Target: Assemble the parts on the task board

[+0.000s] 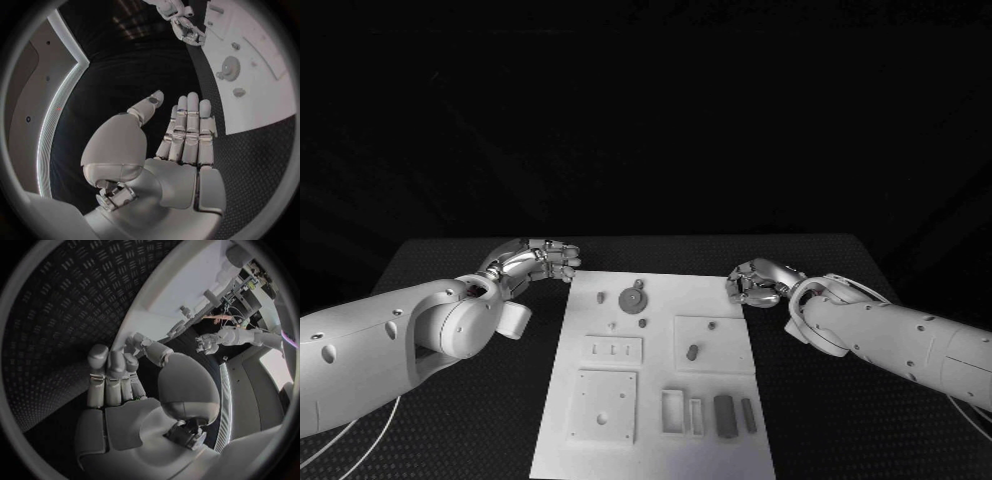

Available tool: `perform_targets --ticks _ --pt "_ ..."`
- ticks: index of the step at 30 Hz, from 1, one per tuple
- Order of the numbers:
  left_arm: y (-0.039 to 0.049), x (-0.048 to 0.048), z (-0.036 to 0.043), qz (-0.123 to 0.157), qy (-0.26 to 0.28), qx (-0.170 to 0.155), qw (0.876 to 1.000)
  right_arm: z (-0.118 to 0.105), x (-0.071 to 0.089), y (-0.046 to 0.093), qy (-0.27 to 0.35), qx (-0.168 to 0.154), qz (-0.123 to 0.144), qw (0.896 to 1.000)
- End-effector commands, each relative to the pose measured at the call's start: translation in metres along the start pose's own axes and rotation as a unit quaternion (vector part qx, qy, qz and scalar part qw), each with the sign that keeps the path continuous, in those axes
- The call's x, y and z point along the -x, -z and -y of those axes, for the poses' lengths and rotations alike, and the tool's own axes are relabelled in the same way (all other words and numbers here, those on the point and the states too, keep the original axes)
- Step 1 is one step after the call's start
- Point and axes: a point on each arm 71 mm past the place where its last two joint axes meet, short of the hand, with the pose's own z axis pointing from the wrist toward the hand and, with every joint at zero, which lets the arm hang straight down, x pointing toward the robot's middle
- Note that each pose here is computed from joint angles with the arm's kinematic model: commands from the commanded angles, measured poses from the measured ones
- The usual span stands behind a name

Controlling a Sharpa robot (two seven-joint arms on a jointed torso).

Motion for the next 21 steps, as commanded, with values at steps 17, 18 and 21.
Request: perform_targets --ticks 17,18,21 --pt "-0.0007 -0.0120 0.0002 -0.059 -0.036 0.004 0.998 -0.023 0.003 0.004 0.035 -0.017 0.034 0.999" --pt "-0.0008 -0.0128 0.0001 -0.060 -0.036 0.006 0.997 -0.028 0.005 0.004 0.040 -0.014 0.037 0.998" --pt "-0.0012 -0.0142 -0.0005 -0.063 -0.042 0.012 0.997 -0.040 0.010 0.002 0.055 -0.004 0.045 0.997"
